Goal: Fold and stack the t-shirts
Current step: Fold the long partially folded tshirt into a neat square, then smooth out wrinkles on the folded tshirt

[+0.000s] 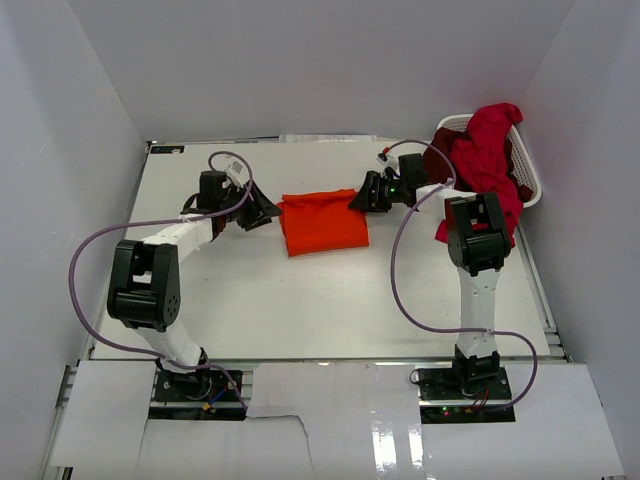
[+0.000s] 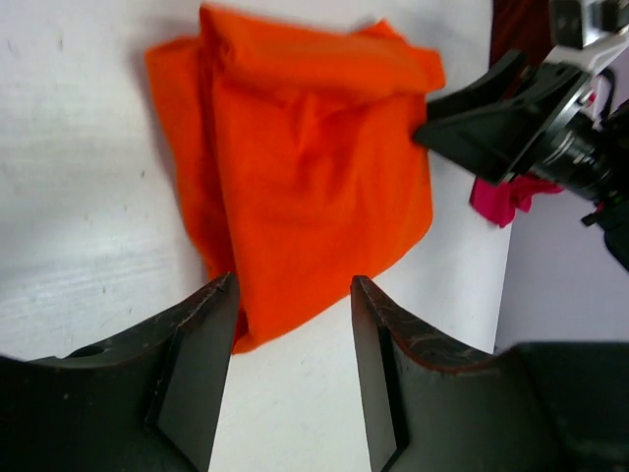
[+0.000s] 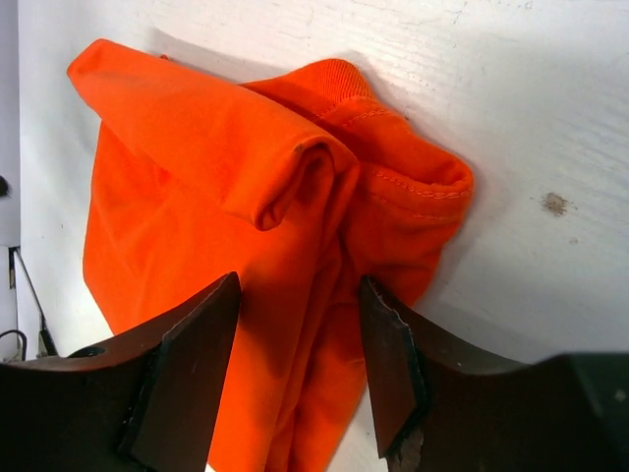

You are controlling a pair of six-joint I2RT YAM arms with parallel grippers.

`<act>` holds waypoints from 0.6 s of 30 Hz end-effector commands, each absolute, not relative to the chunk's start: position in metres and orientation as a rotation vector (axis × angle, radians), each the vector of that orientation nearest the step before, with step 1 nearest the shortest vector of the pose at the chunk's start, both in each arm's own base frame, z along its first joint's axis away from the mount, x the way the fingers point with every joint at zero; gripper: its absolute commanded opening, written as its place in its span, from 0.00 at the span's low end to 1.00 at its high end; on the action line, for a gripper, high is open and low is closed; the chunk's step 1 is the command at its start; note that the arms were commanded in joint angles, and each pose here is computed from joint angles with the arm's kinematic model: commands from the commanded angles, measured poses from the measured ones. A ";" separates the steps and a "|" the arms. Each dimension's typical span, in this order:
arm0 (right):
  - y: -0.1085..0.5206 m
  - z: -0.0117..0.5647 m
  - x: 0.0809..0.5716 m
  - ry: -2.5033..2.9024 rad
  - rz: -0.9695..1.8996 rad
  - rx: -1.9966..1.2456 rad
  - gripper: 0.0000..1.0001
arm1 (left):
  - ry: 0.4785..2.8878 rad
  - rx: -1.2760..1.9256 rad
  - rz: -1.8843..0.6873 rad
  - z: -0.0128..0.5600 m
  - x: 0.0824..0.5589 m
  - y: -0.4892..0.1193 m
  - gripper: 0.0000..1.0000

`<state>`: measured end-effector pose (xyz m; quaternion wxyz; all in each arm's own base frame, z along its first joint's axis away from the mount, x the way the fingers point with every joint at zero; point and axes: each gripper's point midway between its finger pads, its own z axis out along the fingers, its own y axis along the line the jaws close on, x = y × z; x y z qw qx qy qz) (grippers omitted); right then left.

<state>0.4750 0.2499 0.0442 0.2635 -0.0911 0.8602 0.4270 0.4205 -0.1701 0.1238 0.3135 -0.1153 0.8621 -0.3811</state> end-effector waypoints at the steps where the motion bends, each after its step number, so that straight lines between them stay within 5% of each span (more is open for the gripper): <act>1: 0.249 0.063 0.475 2.270 1.154 -0.271 0.57 | 2.284 -0.236 -1.089 0.126 0.395 -0.183 0.59; 3: 0.247 0.056 0.470 2.290 1.155 -0.261 0.47 | 2.313 -0.230 -1.087 0.115 0.385 -0.186 0.59; 8: 0.246 0.045 0.462 2.311 1.163 -0.248 0.40 | 2.354 -0.196 -1.088 0.099 0.379 -0.190 0.59; 18: 0.242 0.030 0.436 2.364 1.159 -0.235 0.41 | 2.362 -0.151 -1.099 0.099 0.385 -0.202 0.58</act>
